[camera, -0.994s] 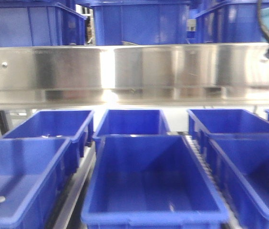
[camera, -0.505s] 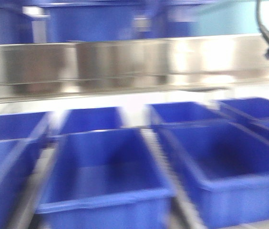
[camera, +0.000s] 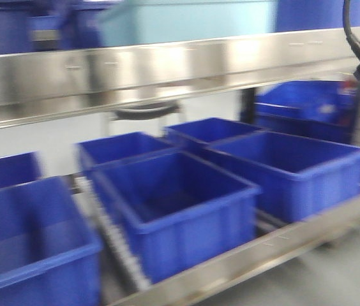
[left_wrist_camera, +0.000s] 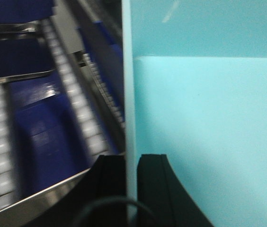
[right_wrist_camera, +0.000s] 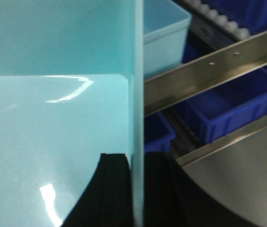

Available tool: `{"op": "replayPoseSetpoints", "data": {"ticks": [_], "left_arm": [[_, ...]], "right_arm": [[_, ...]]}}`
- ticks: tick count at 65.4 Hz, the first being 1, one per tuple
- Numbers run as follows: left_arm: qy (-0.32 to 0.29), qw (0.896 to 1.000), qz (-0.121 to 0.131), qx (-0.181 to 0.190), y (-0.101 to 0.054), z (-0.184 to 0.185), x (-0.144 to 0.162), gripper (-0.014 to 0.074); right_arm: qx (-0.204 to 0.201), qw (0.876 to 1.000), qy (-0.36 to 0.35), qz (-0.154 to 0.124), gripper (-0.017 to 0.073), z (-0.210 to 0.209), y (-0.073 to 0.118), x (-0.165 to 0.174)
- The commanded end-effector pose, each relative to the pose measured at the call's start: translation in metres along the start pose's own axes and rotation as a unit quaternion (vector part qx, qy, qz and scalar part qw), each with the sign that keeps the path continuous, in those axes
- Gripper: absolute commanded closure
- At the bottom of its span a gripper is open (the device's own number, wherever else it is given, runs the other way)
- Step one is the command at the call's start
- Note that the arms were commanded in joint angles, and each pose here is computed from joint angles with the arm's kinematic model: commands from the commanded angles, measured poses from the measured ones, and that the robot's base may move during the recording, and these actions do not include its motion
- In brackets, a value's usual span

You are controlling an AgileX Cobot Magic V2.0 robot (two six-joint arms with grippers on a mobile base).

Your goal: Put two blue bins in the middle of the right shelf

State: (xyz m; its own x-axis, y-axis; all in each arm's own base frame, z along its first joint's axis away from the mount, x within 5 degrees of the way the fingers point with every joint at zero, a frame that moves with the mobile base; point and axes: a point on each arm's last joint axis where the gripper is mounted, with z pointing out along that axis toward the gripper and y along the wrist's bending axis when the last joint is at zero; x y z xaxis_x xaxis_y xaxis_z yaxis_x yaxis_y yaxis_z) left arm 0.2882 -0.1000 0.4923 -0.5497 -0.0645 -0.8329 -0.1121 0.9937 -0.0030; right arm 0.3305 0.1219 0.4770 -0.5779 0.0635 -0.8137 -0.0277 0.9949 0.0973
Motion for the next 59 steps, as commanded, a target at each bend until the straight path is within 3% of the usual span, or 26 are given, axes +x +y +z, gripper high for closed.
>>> {"op": "replayPoseSetpoints", "data": {"ticks": [1,59], "left_arm": [[-0.021,1.000,-0.004,0.009,0.0001,-0.0063,-0.0046,0.0705],[-0.023,1.000,-0.003,0.006,0.0005,-0.0060,-0.0049,0.0705]], "right_arm": [[0.002,0.999,-0.032,-0.007,0.0721,-0.0060,-0.0020,-0.0070],[0.002,0.999,-0.032,-0.007,0.0721,-0.0060,-0.0020,-0.0070]]}}
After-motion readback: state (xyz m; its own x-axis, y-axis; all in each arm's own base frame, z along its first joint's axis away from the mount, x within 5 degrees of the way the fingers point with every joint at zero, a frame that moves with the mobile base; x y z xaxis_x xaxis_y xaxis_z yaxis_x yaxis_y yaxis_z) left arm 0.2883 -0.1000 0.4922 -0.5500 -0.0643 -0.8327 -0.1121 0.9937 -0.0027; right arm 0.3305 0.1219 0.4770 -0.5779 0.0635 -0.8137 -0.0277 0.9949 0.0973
